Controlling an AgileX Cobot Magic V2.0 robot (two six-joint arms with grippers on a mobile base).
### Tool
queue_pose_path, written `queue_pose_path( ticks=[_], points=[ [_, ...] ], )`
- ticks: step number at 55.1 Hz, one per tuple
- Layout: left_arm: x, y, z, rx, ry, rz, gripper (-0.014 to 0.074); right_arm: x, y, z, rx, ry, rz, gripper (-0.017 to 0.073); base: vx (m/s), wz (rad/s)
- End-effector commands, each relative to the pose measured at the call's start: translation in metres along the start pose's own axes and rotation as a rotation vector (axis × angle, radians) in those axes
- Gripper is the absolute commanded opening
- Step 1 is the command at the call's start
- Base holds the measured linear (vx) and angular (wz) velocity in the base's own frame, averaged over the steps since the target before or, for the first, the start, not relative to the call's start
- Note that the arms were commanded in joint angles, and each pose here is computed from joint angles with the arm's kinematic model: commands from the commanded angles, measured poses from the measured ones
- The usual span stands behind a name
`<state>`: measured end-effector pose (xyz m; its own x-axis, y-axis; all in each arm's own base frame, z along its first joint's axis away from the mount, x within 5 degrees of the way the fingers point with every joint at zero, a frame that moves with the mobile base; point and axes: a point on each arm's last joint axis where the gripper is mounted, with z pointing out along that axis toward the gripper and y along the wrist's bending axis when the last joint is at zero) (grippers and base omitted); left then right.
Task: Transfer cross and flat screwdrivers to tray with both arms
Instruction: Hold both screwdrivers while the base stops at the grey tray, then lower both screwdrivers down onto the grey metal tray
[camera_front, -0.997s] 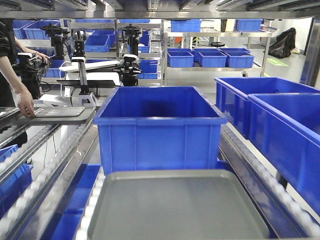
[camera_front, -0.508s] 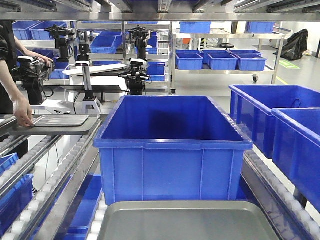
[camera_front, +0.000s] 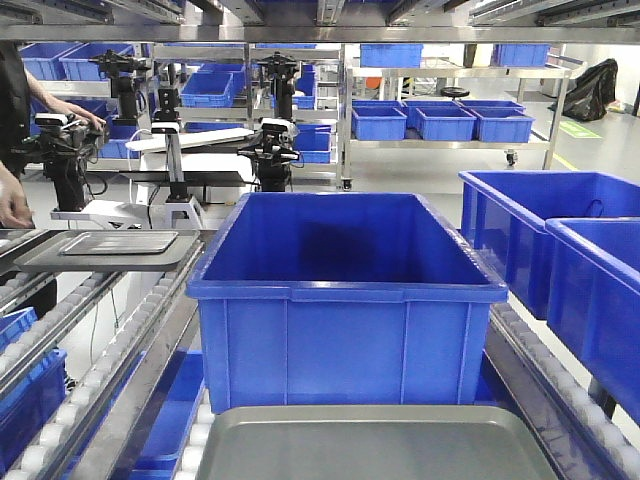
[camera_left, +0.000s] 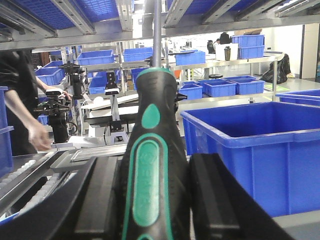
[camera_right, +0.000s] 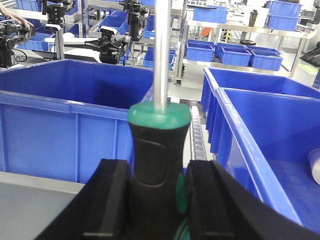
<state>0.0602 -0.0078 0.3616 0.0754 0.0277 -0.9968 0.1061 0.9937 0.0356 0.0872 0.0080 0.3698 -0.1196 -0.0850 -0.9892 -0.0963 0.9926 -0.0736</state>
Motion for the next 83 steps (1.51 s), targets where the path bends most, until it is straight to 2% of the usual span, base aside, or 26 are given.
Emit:
queue_pose_path(
  ticks=[1,21,28,33,43,49,56,63,69,83],
  points=[
    [-0.016,0.001,0.000,-0.009,-0.107,-0.010,0.0000,-0.017,-0.003,-0.002,0.027,-0.109,-0.001,-0.0008,0.00,0.00],
    [-0.016,0.001,0.000,-0.009,-0.106,-0.012,0.0000,-0.017,-0.003,-0.002,0.023,-0.111,0.009,-0.0008,0.00,0.00],
    [-0.016,0.001,0.000,-0.006,-0.102,-0.022,0.0000,-0.016,0.000,0.000,-0.010,-0.098,0.076,-0.0008,0.00,0.00],
    [-0.016,0.000,0.000,0.009,-0.101,-0.109,0.0000,-0.011,0.004,0.008,-0.064,-0.030,0.155,-0.0008,0.00,0.00],
    [-0.008,-0.003,0.014,0.045,-0.009,-0.218,0.0000,0.007,0.014,0.044,-0.204,0.213,0.261,-0.0008,0.00,0.00],
    [-0.001,-0.005,0.027,0.066,0.065,-0.254,0.0000,0.017,0.018,0.066,-0.265,0.315,0.331,-0.0008,0.00,0.00],
    [0.003,-0.008,0.039,0.092,0.109,-0.263,0.0001,0.030,0.025,0.091,-0.330,0.428,0.421,-0.0008,0.00,0.00],
    [0.007,-0.011,0.048,0.125,0.146,-0.291,0.0002,0.045,0.040,0.117,-0.379,0.523,0.435,-0.0008,0.00,0.00],
    [0.009,-0.013,0.052,0.151,0.165,-0.288,0.0003,0.061,0.051,0.138,-0.372,0.605,0.466,-0.0008,0.00,0.00],
    [0.012,-0.016,0.053,0.180,0.192,-0.293,0.0003,0.093,0.056,0.166,-0.347,0.747,0.479,-0.0001,0.00,0.00]
  ],
)
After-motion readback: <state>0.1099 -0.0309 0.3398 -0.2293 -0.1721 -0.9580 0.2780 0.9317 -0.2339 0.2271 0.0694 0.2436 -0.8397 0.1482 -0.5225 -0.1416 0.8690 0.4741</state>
